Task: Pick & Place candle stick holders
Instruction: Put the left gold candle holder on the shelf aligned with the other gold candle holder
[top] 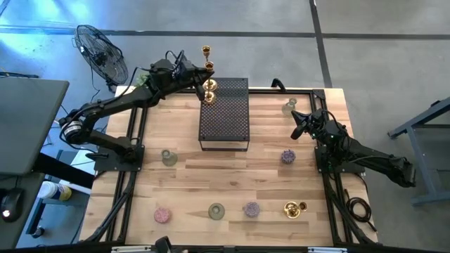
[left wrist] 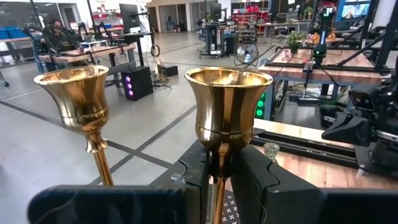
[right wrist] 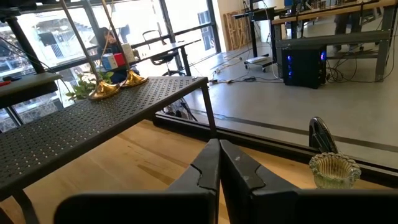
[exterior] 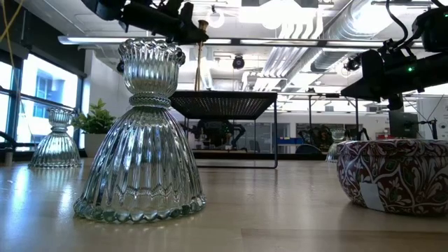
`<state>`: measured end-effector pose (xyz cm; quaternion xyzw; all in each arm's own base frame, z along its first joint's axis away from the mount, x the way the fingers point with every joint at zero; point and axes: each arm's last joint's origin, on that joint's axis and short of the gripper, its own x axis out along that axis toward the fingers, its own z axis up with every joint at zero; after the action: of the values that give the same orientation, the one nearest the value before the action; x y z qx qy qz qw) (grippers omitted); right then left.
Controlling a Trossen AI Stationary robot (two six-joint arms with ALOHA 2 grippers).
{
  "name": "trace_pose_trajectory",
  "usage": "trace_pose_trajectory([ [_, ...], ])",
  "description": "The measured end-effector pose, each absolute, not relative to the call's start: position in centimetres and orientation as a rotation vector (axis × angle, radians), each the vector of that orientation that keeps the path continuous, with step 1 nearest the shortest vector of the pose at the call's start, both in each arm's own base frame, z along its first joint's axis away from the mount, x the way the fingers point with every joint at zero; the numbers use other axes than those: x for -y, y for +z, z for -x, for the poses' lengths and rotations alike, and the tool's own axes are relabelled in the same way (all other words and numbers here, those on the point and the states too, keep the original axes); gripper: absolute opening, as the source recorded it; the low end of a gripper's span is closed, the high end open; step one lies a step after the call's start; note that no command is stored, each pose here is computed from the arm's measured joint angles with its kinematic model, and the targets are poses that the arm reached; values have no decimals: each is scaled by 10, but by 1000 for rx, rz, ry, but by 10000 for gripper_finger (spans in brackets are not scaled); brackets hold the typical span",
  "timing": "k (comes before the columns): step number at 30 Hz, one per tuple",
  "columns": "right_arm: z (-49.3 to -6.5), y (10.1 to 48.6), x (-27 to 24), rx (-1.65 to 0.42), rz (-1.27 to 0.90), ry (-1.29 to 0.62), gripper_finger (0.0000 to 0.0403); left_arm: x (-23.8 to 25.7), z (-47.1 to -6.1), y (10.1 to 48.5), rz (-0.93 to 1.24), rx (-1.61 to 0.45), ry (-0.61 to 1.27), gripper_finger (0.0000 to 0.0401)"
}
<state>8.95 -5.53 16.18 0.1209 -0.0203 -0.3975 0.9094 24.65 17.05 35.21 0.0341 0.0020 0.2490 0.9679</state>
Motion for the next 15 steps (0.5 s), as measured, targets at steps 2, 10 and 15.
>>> trace_pose_trajectory([
  [2,-89,162,55,42,-249,-820,0,-170,-247,352,-65,-6,503,44],
  [10,-89,162,55,42,-249,-820,0,-170,-247,351,-51,-13,503,56],
  [15,-89,162,55,42,-249,-820,0,-170,-247,350,-43,-22,489,99],
])
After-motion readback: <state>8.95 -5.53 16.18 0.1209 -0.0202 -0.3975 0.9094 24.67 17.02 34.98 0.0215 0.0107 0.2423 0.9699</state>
